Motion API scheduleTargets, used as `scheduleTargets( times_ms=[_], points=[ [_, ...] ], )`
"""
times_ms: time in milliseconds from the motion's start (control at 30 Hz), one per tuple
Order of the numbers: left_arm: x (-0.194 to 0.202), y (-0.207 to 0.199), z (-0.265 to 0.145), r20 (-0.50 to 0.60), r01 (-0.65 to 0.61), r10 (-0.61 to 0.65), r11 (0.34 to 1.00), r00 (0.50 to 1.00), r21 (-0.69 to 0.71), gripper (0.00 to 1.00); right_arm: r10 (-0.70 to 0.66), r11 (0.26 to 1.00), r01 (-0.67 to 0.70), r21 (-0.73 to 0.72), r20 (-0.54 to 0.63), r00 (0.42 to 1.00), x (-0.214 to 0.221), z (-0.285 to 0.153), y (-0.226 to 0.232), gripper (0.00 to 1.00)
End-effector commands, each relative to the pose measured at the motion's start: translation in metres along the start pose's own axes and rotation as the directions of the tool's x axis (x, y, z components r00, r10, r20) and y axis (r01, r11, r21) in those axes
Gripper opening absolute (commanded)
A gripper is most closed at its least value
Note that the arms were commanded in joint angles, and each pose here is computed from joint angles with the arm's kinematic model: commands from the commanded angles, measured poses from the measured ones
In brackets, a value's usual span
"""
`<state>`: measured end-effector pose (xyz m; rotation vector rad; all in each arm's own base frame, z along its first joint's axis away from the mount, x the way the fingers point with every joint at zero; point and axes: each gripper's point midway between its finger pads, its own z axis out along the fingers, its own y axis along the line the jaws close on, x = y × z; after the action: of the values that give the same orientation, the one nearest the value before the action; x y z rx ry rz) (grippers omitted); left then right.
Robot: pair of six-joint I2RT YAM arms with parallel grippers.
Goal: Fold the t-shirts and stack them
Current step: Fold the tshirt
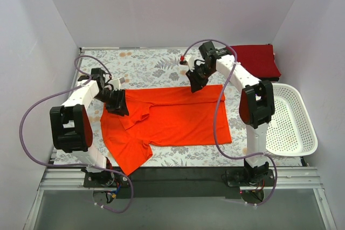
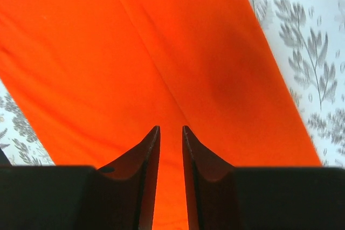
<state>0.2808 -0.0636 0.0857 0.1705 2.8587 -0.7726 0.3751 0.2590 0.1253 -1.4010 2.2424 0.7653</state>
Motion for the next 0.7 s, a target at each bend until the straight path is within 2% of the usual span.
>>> scheduleTargets(
  times_ms=[0, 100, 333, 533, 667],
  points=[
    [-0.014, 0.007, -0.012, 0.080, -0.004, 0.010, 0.997, 0.997, -0.078, 0.34, 0.064, 0.996, -0.059, 0.073, -0.078, 0.995, 0.031, -0.004, -0.021, 0.28],
    [-0.032, 0.026, -0.002, 0.108, 0.031, -0.016, 0.990, 0.994, -0.136, 0.34, 0.104, 0.986, -0.086, 0.143, -0.127, 0.986, 0.052, -0.002, -0.044, 0.25],
    [-0.069, 0.063, 0.025, 0.131, 0.095, -0.067, 0.970, 0.989, -0.223, 0.34, 0.160, 0.952, -0.099, 0.288, -0.197, 0.967, 0.085, -0.005, -0.090, 0.24],
    [-0.087, 0.089, 0.051, 0.112, 0.130, -0.105, 0.958, 0.988, -0.256, 0.33, 0.190, 0.940, -0.093, 0.327, -0.278, 0.942, 0.118, 0.017, -0.123, 0.23],
    [-0.110, 0.104, 0.060, 0.133, 0.140, -0.105, 0.948, 0.985, -0.284, 0.31, 0.186, 0.920, -0.076, 0.383, -0.256, 0.949, 0.113, 0.020, -0.154, 0.22]
  ],
)
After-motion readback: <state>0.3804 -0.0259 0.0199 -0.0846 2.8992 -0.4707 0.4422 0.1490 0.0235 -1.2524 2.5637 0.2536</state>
